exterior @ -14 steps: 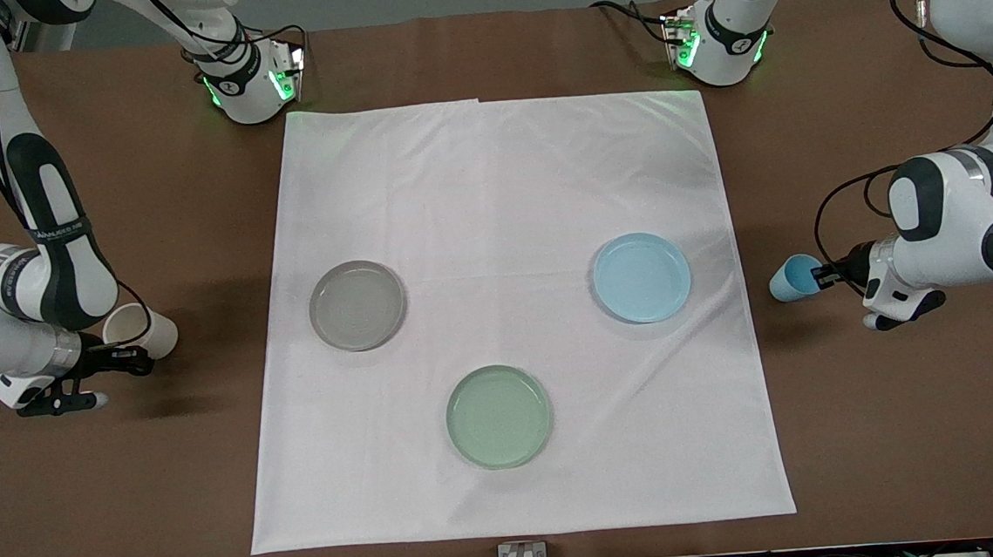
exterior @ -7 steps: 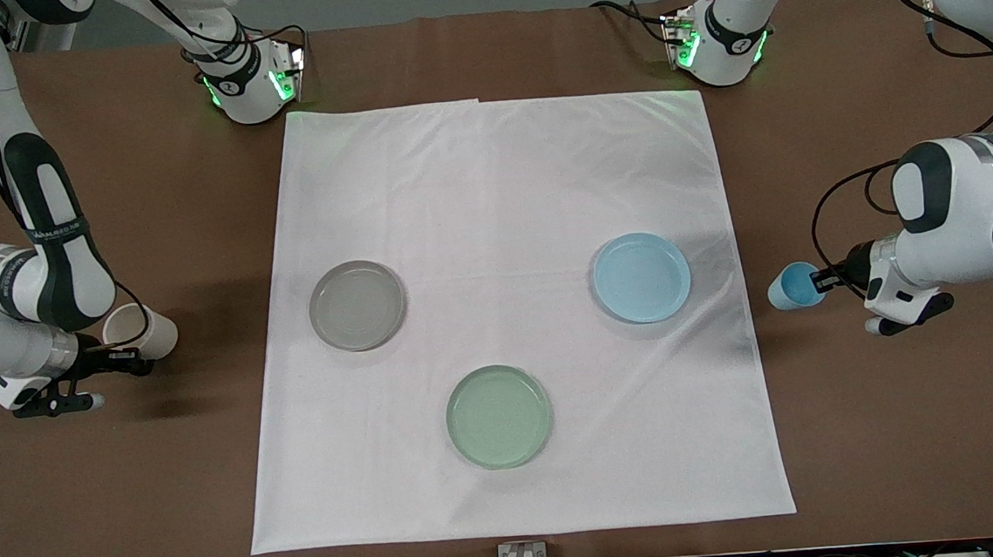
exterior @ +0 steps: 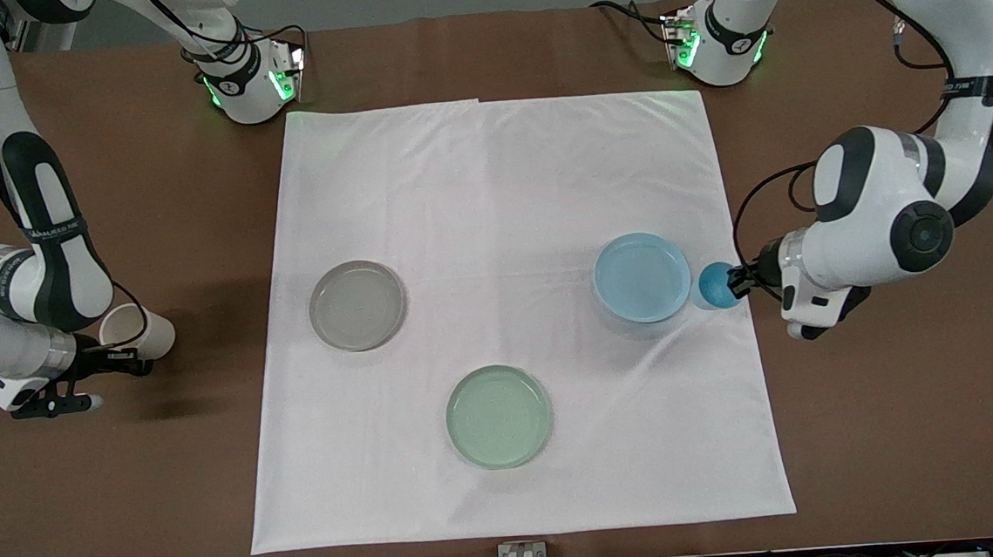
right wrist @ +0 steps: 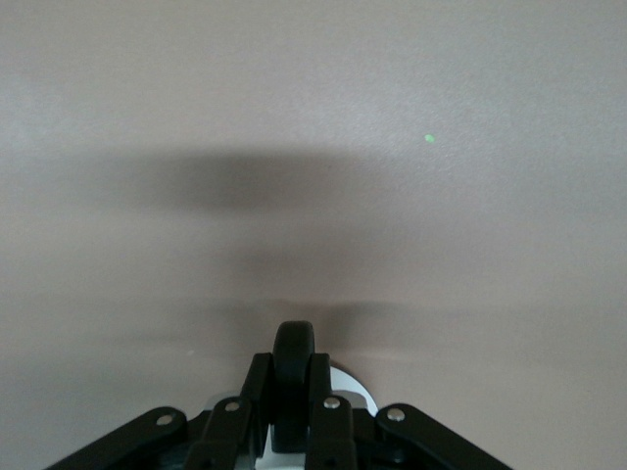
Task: Place blue cup in blue plate and white mug in gray plate
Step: 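Carry the blue cup over the blue plate while the right gripper lifts the mug, then lower the blue cup onto the blue plate and open the left gripper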
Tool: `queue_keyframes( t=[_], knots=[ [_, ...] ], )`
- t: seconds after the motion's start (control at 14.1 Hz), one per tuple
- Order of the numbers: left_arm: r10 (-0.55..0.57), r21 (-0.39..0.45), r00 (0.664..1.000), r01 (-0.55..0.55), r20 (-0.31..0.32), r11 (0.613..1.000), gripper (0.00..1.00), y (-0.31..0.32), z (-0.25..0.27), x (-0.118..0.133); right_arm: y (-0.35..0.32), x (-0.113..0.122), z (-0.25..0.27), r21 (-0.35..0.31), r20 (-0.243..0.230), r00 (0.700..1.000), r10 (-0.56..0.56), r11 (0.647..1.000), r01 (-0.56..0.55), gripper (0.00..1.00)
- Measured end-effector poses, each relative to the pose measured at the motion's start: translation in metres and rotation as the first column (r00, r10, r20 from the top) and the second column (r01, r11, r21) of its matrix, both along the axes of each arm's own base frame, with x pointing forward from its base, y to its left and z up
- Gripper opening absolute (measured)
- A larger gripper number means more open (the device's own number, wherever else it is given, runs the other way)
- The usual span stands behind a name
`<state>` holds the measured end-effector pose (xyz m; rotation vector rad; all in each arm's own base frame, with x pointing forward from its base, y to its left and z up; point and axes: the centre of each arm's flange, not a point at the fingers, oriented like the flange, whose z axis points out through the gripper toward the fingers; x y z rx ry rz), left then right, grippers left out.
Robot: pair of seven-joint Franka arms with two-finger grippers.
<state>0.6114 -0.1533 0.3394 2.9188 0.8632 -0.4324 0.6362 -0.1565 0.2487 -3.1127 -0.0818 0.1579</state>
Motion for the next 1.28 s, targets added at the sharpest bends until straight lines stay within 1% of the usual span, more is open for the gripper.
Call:
queue_keyframes(
  t=[0.14, 0.21, 0.35, 0.5, 0.71, 0.85, 0.99, 1.13, 1.28],
  knots=[
    [0.033, 0.002, 0.999, -0.033, -0.017, 0.999, 0.04, -0.025, -0.009, 0.003, 0.018, 0.007, 0.040, 0.022, -0.043, 0.999, 0.026, 0.999, -0.025, 0.19],
    [0.044, 0.001, 0.999, -0.044, -0.024, 0.999, 0.04, -0.034, -0.013, 0.004, 0.035, 0.010, 0.067, 0.028, -0.053, 0.998, 0.035, 0.999, -0.033, 0.19],
    [0.068, -0.001, 0.997, -0.068, -0.034, 0.998, 0.04, -0.048, -0.019, 0.008, 0.088, 0.009, 0.115, 0.025, -0.068, 0.998, 0.019, 1.000, -0.017, 0.19],
    [0.090, 0.002, 0.995, -0.090, -0.045, 0.996, 0.04, -0.066, -0.025, 0.008, 0.159, 0.003, 0.140, 0.009, -0.084, 0.996, -0.004, 1.000, 0.005, 0.19],
    [0.116, 0.005, 0.992, -0.116, -0.054, 0.993, 0.04, -0.093, -0.031, 0.008, 0.267, -0.009, 0.136, -0.022, -0.092, 0.995, -0.023, 1.000, 0.022, 0.19],
    [0.111, 0.004, 0.992, -0.111, -0.059, 0.994, 0.04, -0.103, -0.035, 0.007, 0.320, -0.018, 0.122, -0.025, -0.080, 0.997, -0.023, 0.999, 0.021, 0.19],
    [0.113, 0.004, 0.992, -0.113, -0.060, 0.994, 0.04, -0.103, -0.038, 0.007, 0.355, -0.025, 0.105, -0.031, -0.060, 0.998, -0.036, 0.999, 0.034, 0.19],
    [0.114, 0.015, 0.991, -0.113, -0.068, 0.993, 0.04, -0.099, -0.045, 0.006, 0.378, -0.025, 0.085, -0.030, -0.035, 0.998, -0.050, 0.998, 0.049, 0.19],
    [0.095, 0.049, 0.992, -0.091, -0.083, 0.995, 0.04, -0.097, -0.064, -0.003, 0.389, -0.024, 0.063, -0.015, -0.031, 0.998, -0.062, 0.998, 0.061, 0.19]
  ],
)
